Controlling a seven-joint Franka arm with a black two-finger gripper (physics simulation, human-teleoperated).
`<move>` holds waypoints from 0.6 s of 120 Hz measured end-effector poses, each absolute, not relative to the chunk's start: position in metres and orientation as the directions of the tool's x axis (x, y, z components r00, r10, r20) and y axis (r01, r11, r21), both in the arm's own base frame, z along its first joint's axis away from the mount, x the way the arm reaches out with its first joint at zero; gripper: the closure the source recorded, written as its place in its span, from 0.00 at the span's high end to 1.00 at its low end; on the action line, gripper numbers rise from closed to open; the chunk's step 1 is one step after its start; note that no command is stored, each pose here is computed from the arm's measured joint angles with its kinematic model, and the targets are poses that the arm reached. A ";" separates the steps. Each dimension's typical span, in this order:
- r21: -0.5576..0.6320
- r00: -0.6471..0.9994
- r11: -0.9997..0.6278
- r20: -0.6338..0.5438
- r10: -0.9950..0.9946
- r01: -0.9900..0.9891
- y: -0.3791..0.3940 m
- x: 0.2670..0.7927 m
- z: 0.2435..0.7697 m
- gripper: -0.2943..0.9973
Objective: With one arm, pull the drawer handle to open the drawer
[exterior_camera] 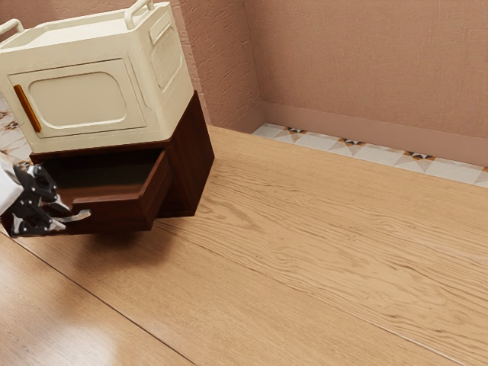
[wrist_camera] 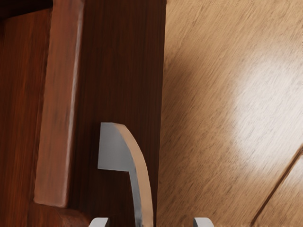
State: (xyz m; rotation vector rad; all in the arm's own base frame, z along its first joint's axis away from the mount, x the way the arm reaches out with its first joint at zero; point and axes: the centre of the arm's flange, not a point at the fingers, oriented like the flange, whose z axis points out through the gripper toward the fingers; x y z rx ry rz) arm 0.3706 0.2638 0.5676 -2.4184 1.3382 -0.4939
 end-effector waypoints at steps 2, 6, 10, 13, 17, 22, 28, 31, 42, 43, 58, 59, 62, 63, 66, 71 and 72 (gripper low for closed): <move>-0.449 0.497 -0.501 0.139 -0.857 -0.739 0.263 0.370 0.572 0.38; -0.460 0.493 -0.497 0.139 -0.859 -0.735 0.262 0.370 0.586 0.39; -0.473 0.489 -0.492 0.139 -0.861 -0.731 0.262 0.372 0.606 0.39; -0.482 0.488 -0.489 0.139 -0.862 -0.727 0.262 0.373 0.623 0.40; -0.483 0.487 -0.487 0.135 -0.863 -0.728 0.262 0.379 0.644 0.40; -0.472 0.486 -0.482 0.123 -0.865 -0.738 0.262 0.394 0.667 0.41; -0.447 0.491 -0.483 0.107 -0.864 -0.753 0.264 0.416 0.689 0.43; -0.428 0.496 -0.487 0.099 -0.863 -0.762 0.267 0.430 0.697 0.46; -0.335 0.514 -0.505 0.068 -0.855 -0.796 0.272 0.484 0.707 0.56; -0.326 0.516 -0.507 0.066 -0.854 -0.798 0.271 0.489 0.707 0.57; -0.150 0.578 -0.578 0.046 -0.814 -0.802 0.255 0.529 0.692 0.66; -0.138 0.585 -0.585 0.044 -0.810 -0.799 0.253 0.530 0.691 0.67; -0.106 0.604 -0.605 0.041 -0.796 -0.789 0.244 0.533 0.687 0.68; -0.096 0.610 -0.611 0.040 -0.791 -0.786 0.240 0.534 0.686 0.68; -0.068 0.626 -0.627 0.035 -0.779 -0.776 0.228 0.537 0.683 0.69; -0.029 0.650 -0.650 0.027 -0.760 -0.759 0.202 0.543 0.680 0.71; -0.022 0.654 -0.655 0.025 -0.756 -0.756 0.197 0.545 0.680 0.71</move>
